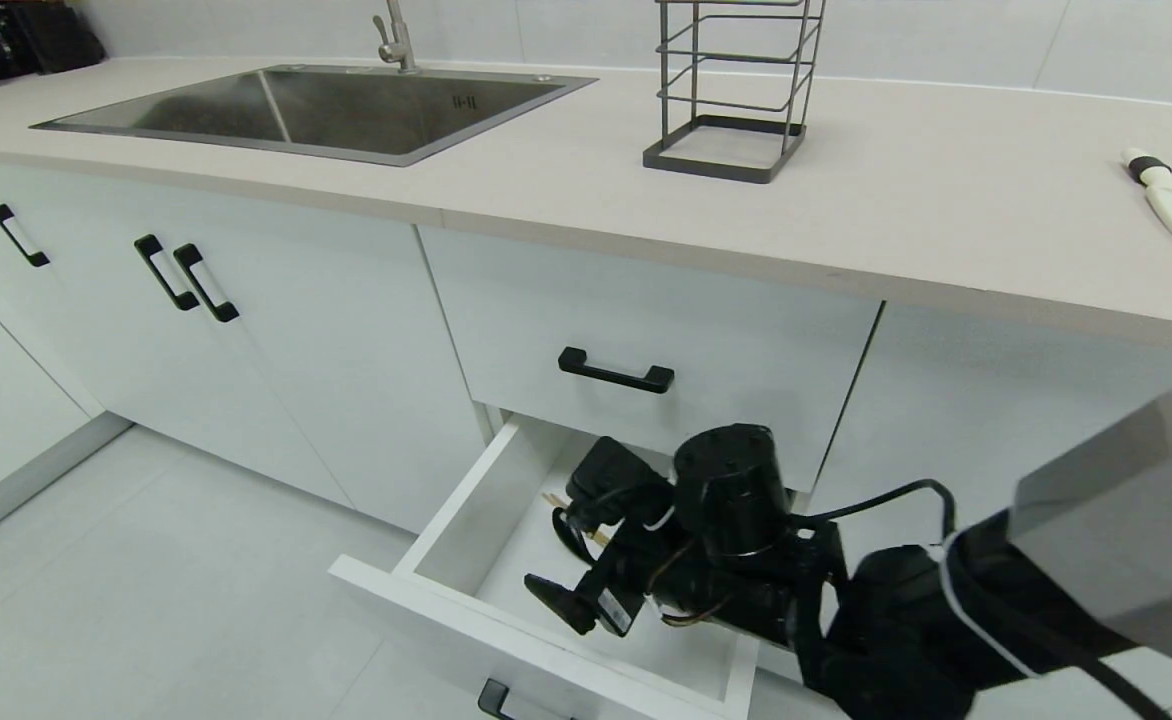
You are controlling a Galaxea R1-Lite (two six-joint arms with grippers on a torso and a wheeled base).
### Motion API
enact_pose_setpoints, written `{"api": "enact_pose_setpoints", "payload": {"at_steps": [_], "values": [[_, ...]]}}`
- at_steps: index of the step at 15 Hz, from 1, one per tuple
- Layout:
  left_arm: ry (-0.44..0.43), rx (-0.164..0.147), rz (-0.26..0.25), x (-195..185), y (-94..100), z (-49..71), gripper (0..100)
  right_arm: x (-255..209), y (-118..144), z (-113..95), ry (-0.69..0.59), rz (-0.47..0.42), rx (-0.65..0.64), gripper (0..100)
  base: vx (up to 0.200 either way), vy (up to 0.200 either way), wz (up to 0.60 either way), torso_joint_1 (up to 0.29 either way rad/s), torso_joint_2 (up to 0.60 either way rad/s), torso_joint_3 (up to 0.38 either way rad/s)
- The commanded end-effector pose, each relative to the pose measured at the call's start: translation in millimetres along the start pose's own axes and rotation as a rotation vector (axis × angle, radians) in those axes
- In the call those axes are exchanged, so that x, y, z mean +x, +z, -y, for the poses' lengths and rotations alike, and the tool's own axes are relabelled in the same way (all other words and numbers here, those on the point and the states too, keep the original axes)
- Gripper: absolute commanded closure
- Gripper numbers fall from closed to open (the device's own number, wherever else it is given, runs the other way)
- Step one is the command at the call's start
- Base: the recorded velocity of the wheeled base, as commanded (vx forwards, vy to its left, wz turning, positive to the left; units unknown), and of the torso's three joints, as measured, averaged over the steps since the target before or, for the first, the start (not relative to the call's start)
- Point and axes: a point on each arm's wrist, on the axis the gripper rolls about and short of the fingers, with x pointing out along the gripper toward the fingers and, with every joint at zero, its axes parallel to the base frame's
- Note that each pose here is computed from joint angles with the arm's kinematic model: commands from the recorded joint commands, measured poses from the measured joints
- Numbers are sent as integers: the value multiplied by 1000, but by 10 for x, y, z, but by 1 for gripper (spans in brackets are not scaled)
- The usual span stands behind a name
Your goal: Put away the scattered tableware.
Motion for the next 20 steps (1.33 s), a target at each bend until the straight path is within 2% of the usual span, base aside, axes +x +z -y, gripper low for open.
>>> {"api": "enact_pose_setpoints", "payload": {"at_steps": [1,4,6,9,12,14,15,18,19,20], "values": [[0,0,0,0,0,0,0,-855,237,-56,79,174,-17,0,0,0,0,0,0,0],[0,0,0,0,0,0,0,-1438,190,-71,101,223,-23,0,0,0,0,0,0,0],[0,-2,0,0,0,0,0,-1898,33,-45,116,235,-20,0,0,0,0,0,0,0],[0,0,0,0,0,0,0,-2414,-12,44,59,330,-37,0,0,0,0,0,0,0],[0,0,0,0,0,0,0,-3006,-61,105,-131,438,-67,0,0,0,0,0,0,0],[0,0,0,0,0,0,0,-3469,-154,6,-299,523,-107,0,0,0,0,0,0,0],[0,0,0,0,0,0,0,-3708,-277,-142,-399,562,-124,0,0,0,0,0,0,0],[0,0,0,0,0,0,0,-3961,-732,-577,-629,506,-137,0,0,0,0,0,0,0],[0,0,0,0,0,0,0,-3938,-781,-592,-642,478,-110,0,0,0,0,0,0,0],[0,-2,0,0,0,0,0,-3957,-746,-594,-665,517,-127,0,0,0,0,0,0,0]]}}
